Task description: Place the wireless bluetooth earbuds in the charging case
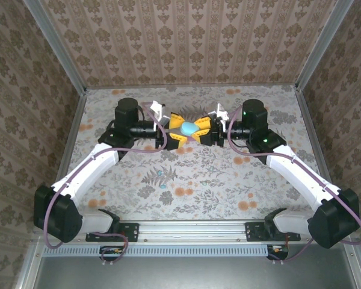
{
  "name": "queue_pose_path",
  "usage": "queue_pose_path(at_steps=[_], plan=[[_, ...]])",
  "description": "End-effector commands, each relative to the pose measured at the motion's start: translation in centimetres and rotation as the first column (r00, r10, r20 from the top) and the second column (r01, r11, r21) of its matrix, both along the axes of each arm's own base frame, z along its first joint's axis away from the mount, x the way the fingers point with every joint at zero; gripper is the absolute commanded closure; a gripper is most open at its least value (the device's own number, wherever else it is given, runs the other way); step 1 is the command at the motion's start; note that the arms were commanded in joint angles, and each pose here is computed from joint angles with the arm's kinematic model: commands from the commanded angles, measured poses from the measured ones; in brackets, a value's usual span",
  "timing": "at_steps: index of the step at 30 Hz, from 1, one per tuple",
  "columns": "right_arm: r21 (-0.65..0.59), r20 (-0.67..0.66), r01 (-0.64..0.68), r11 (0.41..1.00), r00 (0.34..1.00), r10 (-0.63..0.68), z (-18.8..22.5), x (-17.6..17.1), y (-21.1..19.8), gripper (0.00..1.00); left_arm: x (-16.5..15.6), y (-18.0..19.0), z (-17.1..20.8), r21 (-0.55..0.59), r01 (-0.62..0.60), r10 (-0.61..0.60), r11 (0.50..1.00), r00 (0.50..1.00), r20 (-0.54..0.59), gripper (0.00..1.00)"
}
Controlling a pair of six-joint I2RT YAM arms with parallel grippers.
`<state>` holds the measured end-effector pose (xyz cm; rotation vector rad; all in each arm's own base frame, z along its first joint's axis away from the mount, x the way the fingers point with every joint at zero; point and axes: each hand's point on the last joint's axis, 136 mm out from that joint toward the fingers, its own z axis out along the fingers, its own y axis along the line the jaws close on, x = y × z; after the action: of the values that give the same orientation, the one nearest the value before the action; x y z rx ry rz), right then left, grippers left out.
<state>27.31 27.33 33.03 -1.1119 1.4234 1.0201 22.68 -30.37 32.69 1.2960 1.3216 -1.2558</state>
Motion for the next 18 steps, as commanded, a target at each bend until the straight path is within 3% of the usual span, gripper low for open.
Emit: queue_pose_path(at_steps=[1,18], plan=[[0.008,0.051,-0.016,1.000,0.999,0.016,1.32,-0.25,0.23,0.65,-0.14,-0.31,1.44,-0.019,0.012,-0.011,1.000,1.000,0.019,0.37],[0.028,0.096,0.004,1.000,0.995,-0.006,1.80,-0.25,0.16,0.65,-0.40,-0.68,1.62,-0.017,0.034,-0.034,0.999,0.999,0.004,0.44]])
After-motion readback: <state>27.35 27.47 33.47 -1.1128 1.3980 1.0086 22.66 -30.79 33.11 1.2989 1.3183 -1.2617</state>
